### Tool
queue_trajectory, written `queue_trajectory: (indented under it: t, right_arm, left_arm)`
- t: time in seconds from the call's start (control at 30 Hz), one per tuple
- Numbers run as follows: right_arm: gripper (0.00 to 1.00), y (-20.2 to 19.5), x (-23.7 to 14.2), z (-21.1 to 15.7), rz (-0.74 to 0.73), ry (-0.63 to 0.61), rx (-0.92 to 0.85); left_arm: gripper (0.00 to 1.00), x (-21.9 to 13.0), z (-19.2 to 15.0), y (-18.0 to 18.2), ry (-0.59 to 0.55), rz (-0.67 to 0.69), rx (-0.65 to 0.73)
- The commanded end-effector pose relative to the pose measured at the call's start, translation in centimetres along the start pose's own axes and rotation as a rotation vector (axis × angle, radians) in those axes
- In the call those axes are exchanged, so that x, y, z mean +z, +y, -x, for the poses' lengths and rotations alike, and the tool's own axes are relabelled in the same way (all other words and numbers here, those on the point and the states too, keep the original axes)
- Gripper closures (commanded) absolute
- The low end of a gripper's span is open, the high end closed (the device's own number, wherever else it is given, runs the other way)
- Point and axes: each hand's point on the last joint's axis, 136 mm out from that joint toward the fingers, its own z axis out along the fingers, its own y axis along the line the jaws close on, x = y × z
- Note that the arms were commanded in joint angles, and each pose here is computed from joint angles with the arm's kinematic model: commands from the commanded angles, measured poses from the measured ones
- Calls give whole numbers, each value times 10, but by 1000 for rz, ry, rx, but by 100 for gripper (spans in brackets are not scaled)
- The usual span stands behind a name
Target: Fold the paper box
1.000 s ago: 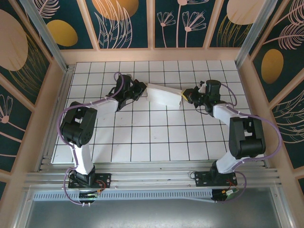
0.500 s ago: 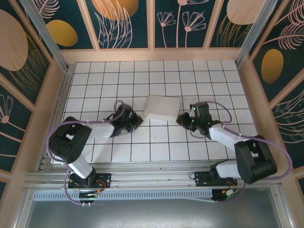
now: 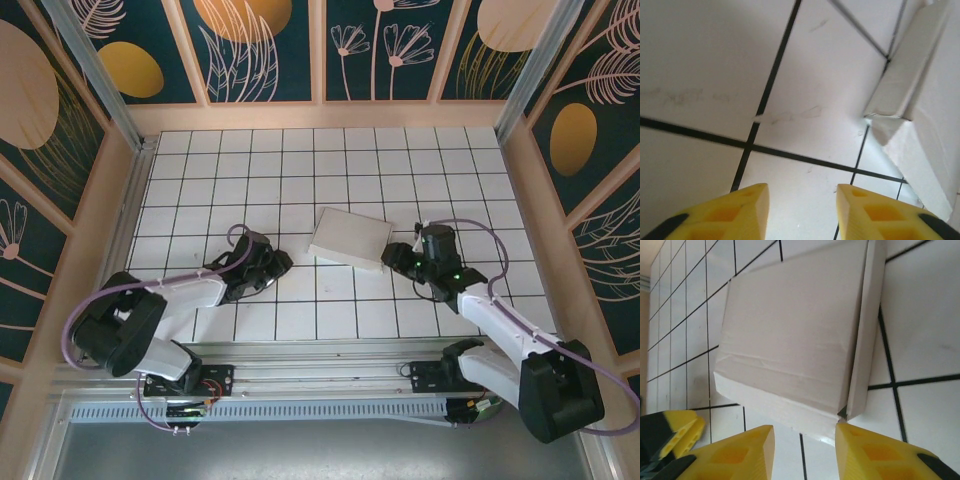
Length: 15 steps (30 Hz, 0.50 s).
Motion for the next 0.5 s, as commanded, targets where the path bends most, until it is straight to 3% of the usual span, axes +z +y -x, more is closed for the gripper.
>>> queue_trajectory:
  t: [0.0,0.1,0.17,0.2,0.3,0.4,0.47]
  right_arm:
    - [59,-4,-18,53,-86,-177,-59]
    - [48,-28,-42,114,-168,-395,-25]
    - [36,-53,-60,149,-229,-536,6]
    - [33,-60,-65,161,-235,-581,-12]
    - [24,-87,-69,188,-270,-695,-56]
    - [18,-116,-54,197,-386,-718,-174]
    - [16,-135,-40,196,-442,-701,-209]
  left_arm:
    - [57,-24,38,-30,-181,-17,189]
    - [55,-61,76,-64,-412,-71,436]
    - [37,-93,100,-72,-636,-86,552]
    - [28,-106,114,-68,-736,-56,558]
    - [24,-125,158,-45,-903,73,550]
    - [19,-138,189,-9,-1035,265,553]
    - [2,-155,197,6,-1146,326,587]
